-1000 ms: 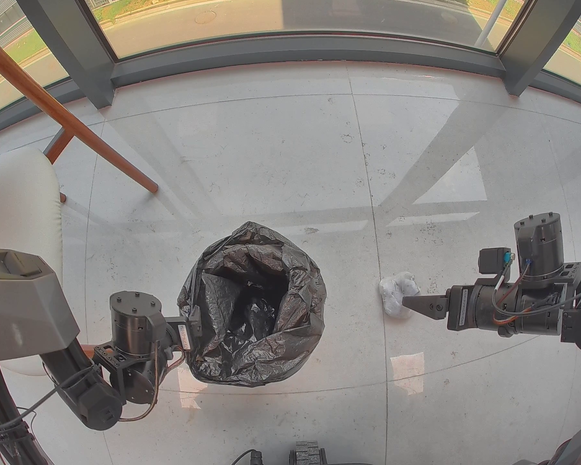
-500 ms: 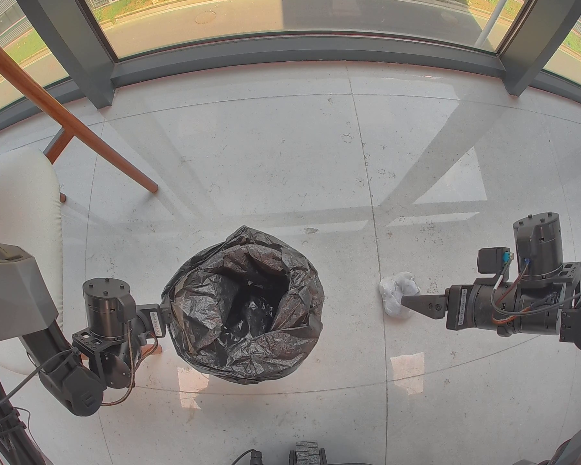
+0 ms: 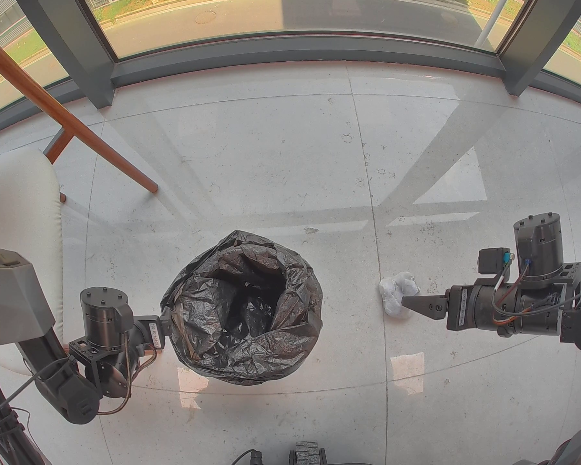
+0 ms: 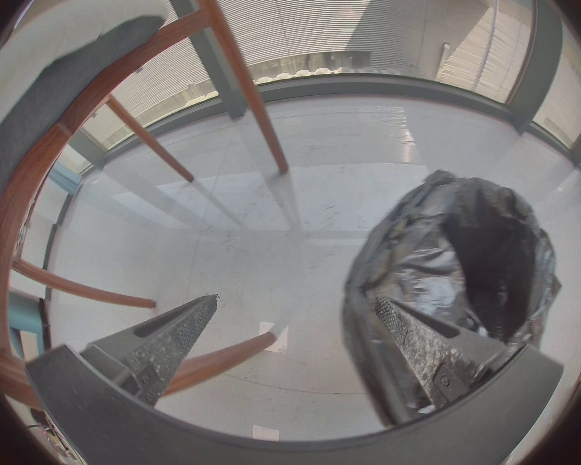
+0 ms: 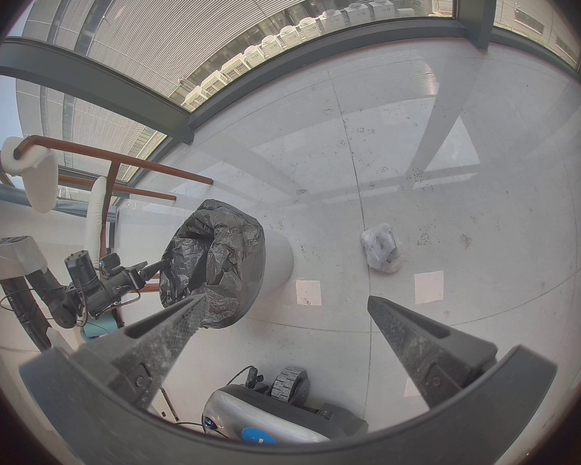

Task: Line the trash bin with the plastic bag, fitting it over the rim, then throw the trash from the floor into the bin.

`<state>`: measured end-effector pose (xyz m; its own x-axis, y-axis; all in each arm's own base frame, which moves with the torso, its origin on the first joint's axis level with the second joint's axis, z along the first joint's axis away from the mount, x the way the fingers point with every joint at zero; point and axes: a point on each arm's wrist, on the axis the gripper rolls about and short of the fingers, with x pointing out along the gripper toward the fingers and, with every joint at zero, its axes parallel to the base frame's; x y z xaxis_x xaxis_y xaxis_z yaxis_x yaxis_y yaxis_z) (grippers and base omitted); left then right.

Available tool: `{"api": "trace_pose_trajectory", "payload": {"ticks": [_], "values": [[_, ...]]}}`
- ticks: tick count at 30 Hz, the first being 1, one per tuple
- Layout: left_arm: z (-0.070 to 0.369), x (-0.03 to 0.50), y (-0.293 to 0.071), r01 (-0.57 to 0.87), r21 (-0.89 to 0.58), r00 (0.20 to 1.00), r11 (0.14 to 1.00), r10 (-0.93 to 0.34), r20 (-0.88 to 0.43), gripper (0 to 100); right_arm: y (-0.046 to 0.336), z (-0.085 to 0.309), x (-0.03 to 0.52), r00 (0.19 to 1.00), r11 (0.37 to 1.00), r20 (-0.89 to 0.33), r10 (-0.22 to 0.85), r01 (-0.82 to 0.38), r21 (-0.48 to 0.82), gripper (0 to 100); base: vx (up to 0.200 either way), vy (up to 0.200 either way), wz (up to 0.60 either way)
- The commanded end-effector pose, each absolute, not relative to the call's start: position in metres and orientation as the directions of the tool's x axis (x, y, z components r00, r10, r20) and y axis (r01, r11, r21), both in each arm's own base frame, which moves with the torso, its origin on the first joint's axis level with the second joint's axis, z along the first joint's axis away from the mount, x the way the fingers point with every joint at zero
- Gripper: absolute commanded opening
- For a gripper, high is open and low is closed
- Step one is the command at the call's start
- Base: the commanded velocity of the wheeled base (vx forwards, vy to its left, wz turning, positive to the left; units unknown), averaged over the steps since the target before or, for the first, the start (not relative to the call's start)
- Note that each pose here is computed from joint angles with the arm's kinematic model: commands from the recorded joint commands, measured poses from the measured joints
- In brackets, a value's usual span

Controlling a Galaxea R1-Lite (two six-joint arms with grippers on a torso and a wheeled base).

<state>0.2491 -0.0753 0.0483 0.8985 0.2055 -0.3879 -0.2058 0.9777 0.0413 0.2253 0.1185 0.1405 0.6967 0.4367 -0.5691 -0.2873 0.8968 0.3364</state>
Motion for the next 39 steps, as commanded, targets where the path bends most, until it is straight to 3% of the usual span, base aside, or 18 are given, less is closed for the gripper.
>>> {"api": "trace_pose_trajectory", "payload": {"ticks": [1,19,25,29,39], "values": [[0.059,0.23,-0.093,-0.112,0.022,0.922,0.993,0.112,-0.37,100,0.118,0.141,0.225,0.697,0.897,-0.57,0.436,-0.286,0.336,100,0.0,0.0,0.0],[0.006,0.199,-0.141,0.043,0.031,0.872,0.999,-0.022,-0.489,100,0.117,0.138,0.223,0.691,0.901,-0.581,0.43,-0.281,0.331,100,0.0,0.0,0.0],[-0.004,0.168,-0.131,0.092,0.071,0.849,0.993,-0.041,-0.527,100,0.115,0.135,0.22,0.686,0.903,-0.59,0.426,-0.277,0.33,100,0.0,0.0,0.0],[-0.015,0.168,-0.131,0.036,0.07,0.839,0.997,0.008,-0.543,100,0.114,0.132,0.218,0.681,0.904,-0.598,0.423,-0.273,0.328,100,0.0,0.0,0.0],[-0.018,0.165,-0.135,0.058,0.075,0.836,0.995,-0.007,-0.548,100,0.115,0.133,0.219,0.686,0.904,-0.592,0.423,-0.275,0.328,100,0.0,0.0,0.0]]}}
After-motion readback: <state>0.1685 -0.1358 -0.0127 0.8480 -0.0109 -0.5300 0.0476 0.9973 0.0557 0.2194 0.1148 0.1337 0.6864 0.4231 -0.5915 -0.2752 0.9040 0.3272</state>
